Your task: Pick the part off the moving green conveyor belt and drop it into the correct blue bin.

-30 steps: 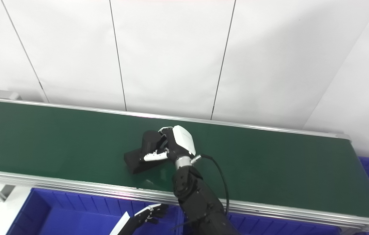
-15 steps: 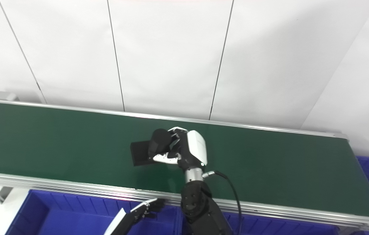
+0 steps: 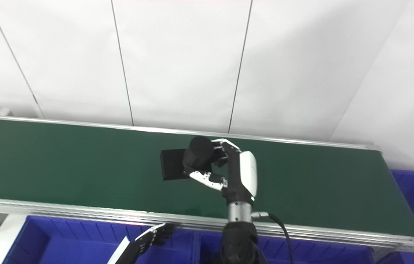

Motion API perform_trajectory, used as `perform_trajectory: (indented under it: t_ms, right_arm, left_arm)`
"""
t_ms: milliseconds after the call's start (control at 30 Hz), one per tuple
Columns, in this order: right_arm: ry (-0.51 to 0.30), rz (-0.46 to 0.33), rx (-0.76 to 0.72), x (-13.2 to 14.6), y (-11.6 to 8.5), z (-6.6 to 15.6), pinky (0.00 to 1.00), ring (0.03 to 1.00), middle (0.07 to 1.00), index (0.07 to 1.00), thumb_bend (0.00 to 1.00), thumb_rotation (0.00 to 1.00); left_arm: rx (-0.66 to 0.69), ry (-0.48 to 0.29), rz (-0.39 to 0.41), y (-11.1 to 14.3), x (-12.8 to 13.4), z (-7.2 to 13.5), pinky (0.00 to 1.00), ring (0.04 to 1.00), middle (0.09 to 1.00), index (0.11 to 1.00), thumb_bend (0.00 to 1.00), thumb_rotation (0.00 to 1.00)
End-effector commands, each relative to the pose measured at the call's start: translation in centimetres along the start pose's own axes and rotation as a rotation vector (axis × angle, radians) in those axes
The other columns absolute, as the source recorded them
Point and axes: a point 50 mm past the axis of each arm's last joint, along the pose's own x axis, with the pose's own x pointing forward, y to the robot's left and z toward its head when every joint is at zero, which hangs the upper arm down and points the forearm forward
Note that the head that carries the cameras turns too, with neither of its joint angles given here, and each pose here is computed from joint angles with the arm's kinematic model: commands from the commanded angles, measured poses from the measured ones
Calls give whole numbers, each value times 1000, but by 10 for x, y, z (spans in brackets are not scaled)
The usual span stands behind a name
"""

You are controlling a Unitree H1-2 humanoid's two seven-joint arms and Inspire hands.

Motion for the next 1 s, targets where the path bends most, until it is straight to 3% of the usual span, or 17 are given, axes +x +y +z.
perform_trajectory:
  t_ms: [0, 100, 400, 600, 967]
  right_arm:
    - [-33, -29, 2, -3, -10, 12, 330, 415, 455, 527, 512, 0]
    - [-11, -37, -7, -20, -22, 9, 384, 455, 466, 522, 513, 0]
    - [92, 2, -81, -83, -58, -12, 383, 456, 463, 530, 512, 0]
    - [164, 52, -139, -120, -80, -22, 402, 476, 475, 516, 514, 0]
    - [196, 230, -357, -137, -109, -32, 364, 441, 446, 541, 510, 0]
  left_arm:
    - [-22, -73, 7, 7, 3, 12, 775, 809, 822, 827, 757, 405]
    - [-20, -77, 23, 12, 0, 14, 762, 798, 815, 827, 777, 433]
    - [-56, -114, 33, 25, -1, 25, 747, 779, 804, 813, 800, 469]
    - [-95, -148, 35, 29, -1, 35, 749, 782, 802, 803, 799, 429]
    - [-109, -200, 46, 37, -2, 49, 778, 806, 813, 801, 804, 410]
